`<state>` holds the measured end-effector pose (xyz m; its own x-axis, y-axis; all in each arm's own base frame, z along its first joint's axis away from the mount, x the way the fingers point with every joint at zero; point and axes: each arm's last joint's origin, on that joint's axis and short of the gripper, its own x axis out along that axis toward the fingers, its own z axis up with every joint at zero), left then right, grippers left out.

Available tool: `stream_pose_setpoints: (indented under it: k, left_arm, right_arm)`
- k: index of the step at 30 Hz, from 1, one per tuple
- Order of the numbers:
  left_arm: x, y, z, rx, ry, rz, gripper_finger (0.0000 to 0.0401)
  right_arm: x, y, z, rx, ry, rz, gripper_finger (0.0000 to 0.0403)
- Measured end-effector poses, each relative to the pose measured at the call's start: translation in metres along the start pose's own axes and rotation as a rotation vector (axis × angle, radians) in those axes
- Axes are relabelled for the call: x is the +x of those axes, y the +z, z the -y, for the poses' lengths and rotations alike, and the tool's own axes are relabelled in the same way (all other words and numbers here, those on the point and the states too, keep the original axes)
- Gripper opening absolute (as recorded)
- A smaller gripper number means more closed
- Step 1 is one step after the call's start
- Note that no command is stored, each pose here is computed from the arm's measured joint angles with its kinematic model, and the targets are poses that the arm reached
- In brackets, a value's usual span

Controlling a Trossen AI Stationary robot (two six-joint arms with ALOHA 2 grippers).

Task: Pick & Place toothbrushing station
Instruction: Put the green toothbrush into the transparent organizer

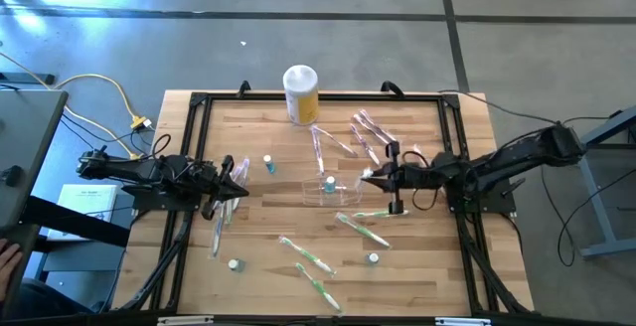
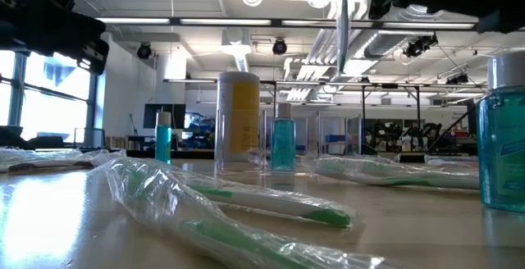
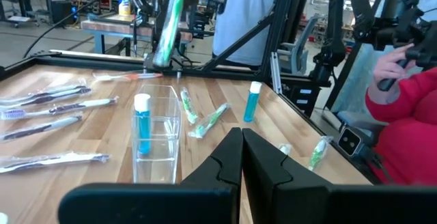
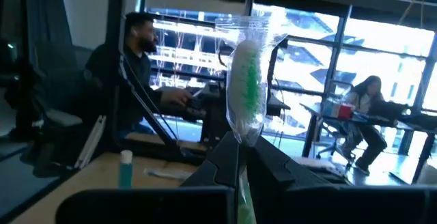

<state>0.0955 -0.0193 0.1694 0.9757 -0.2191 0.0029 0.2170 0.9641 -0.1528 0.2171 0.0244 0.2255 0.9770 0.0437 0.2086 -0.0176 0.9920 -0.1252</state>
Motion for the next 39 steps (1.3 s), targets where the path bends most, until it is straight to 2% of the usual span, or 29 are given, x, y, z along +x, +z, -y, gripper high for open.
stream_pose_setpoints:
  k: [5, 10, 19, 30, 39]
  left_arm:
    - [0.0, 0.0, -0.001, 0.015, 0.041, 0.005, 0.0003]
    - [0.0, 0.0, -0.001, -0.01, 0.048, 0.007, 0.0003]
    - [0.0, 0.0, -0.001, -0.011, 0.044, 0.006, 0.0003]
    - [0.0, 0.0, -0.001, -0.01, 0.045, 0.006, 0.0003]
    - [0.0, 0.0, -0.001, -0.01, 0.045, 0.006, 0.0003]
  right_arm:
    - [0.007, -0.017, 0.013, 0.075, -0.041, 0.039, 0.0005]
    - [0.013, -0.038, 0.021, 0.156, -0.067, 0.019, 0.0006]
    - [0.016, -0.065, 0.021, 0.272, -0.219, -0.066, 0.0007]
    - [0.016, -0.077, 0.016, 0.321, -0.235, -0.155, 0.0011]
    - [0.015, -0.082, 0.015, 0.307, -0.241, -0.212, 0.0049]
